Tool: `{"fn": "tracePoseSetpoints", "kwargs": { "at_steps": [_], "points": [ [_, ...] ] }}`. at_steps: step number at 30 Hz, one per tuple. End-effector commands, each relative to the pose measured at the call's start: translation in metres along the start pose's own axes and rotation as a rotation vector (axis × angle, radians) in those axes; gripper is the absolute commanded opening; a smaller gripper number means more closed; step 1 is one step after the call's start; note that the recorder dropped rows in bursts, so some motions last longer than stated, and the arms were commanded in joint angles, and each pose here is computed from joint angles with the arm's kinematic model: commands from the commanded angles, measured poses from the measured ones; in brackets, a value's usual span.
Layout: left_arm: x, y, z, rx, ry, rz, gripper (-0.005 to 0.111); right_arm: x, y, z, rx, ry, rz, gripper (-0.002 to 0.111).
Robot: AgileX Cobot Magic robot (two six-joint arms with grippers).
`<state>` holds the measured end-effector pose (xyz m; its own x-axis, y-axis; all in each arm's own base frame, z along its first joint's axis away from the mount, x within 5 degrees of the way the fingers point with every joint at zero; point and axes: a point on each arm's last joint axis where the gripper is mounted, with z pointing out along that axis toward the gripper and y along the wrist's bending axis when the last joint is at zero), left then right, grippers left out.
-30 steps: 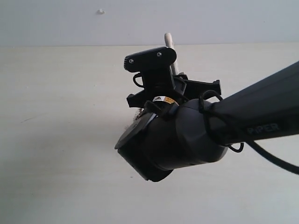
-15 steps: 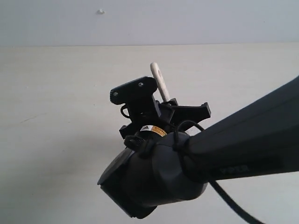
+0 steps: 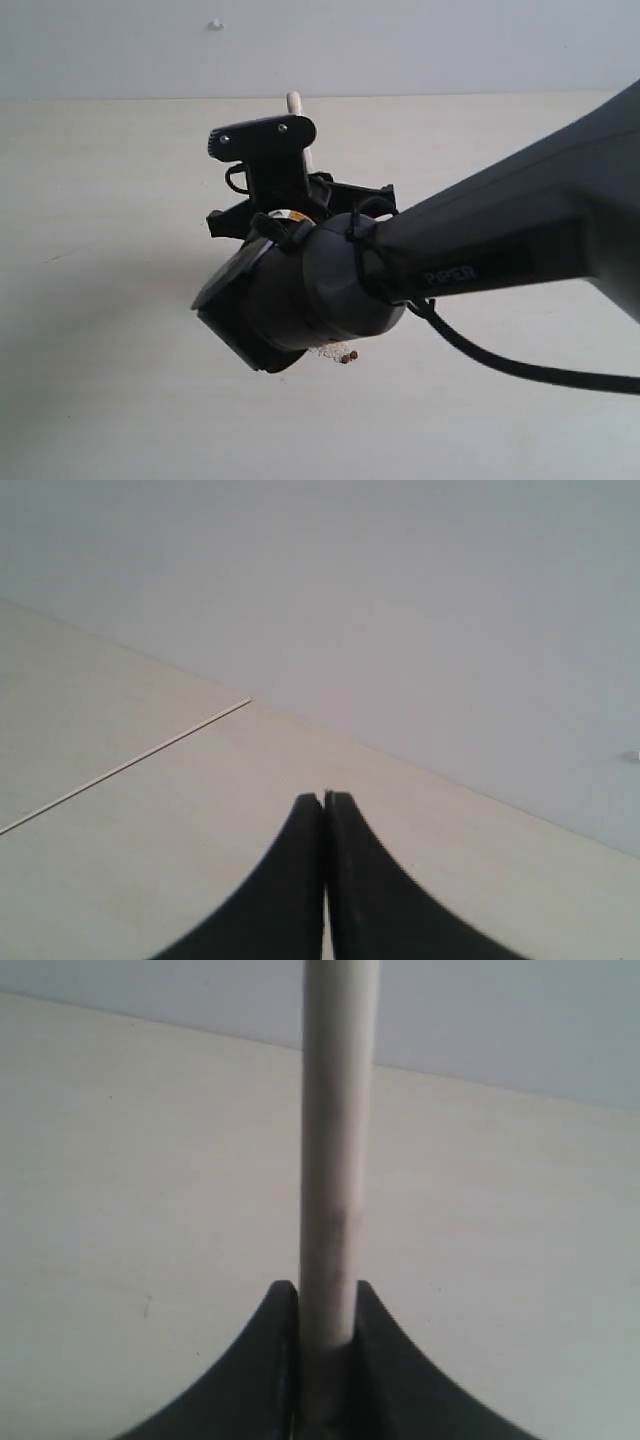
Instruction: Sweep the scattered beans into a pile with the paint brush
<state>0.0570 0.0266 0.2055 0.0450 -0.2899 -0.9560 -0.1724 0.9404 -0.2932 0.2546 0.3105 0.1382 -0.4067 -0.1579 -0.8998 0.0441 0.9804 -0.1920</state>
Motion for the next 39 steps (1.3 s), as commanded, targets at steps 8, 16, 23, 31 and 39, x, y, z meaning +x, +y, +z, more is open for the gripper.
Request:
{"fn": "tracePoseSetpoints", "kwargs": {
  "at_steps": [8,16,23,31,39],
  "points": [
    [0.001,0.0,0.0,0.005,0.0,-0.006,0.0,-0.034,-0.015,-0.006,0.178,-0.056,-0.136,0.0],
    [0.001,0.0,0.0,0.005,0.0,-0.006,0.0,-0.03,-0.023,0.003,0.165,-0.145,-0.237,0.0],
    [0.001,0.0,0.0,0.005,0.0,-0.006,0.0,-0.003,-0.035,0.05,0.082,0.006,-0.187,0.0],
    [0.001,0.0,0.0,0.005,0.0,-0.006,0.0,0.005,-0.018,0.053,-0.132,0.074,-0.124,0.0],
    [0.001,0.0,0.0,0.005,0.0,-0.006,0.0,-0.003,-0.014,0.049,-0.198,0.07,0.005,0.0]
  ]
}}
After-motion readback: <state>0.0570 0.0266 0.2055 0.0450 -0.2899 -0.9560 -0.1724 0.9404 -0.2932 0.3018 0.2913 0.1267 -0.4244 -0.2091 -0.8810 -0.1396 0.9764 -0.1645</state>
